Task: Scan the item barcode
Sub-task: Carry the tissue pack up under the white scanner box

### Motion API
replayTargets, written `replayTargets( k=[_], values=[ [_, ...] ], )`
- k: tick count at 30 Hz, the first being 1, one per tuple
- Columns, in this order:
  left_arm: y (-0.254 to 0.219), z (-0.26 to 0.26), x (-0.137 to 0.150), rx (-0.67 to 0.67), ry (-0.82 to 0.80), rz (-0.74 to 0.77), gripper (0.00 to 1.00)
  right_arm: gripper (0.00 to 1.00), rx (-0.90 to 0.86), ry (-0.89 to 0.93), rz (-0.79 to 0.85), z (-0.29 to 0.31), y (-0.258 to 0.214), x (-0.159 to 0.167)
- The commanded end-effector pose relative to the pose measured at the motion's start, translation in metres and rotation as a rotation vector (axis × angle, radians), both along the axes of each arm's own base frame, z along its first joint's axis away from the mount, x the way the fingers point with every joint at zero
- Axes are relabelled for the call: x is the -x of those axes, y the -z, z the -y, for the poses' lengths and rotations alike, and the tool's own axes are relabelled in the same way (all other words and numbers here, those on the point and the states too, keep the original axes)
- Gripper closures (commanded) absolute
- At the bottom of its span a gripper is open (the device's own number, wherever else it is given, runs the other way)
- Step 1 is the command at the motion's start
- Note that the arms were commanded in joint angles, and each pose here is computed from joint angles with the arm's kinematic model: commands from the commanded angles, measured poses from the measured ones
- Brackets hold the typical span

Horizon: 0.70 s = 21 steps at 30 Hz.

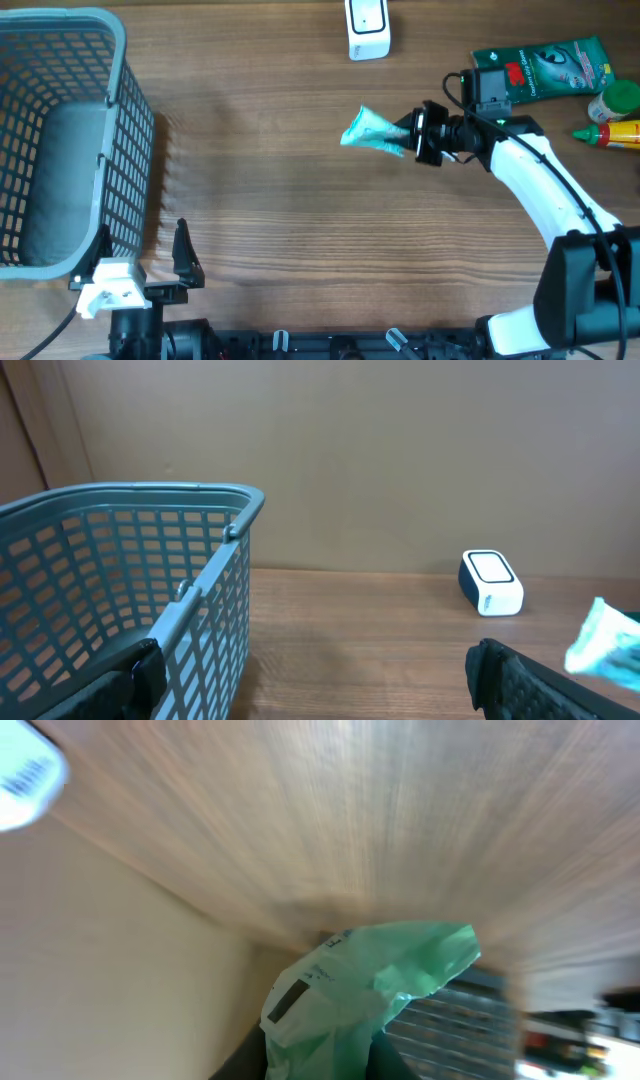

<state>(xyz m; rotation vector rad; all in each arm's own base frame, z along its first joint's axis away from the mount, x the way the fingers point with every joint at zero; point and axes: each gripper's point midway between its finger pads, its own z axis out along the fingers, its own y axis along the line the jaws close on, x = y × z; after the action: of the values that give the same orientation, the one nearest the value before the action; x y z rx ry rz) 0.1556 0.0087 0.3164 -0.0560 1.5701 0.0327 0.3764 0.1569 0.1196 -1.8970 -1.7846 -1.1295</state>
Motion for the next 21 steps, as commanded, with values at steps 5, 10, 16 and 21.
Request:
replayTargets(
  k=[5, 10, 16, 21],
  values=[
    [-0.001, -0.002, 0.001, 0.009, -0.011, 0.009, 0.00, 0.96, 0.069, 0.204, 0.130, 0.030, 0.011, -0.064],
    [-0.001, -0.002, 0.001, 0.009, -0.011, 0.009, 0.00, 0.96, 0.101, 0.263, 0.231, 0.041, 0.001, -0.113],
    [-0.001, -0.002, 0.001, 0.009, -0.011, 0.009, 0.00, 0.95, 0.108, 0.277, 0.259, 0.038, -0.006, -0.175],
    [-0.001, -0.002, 0.001, 0.009, -0.011, 0.009, 0.00, 0.95, 0.109, 0.278, 0.258, 0.034, 0.002, -0.227]
  ],
)
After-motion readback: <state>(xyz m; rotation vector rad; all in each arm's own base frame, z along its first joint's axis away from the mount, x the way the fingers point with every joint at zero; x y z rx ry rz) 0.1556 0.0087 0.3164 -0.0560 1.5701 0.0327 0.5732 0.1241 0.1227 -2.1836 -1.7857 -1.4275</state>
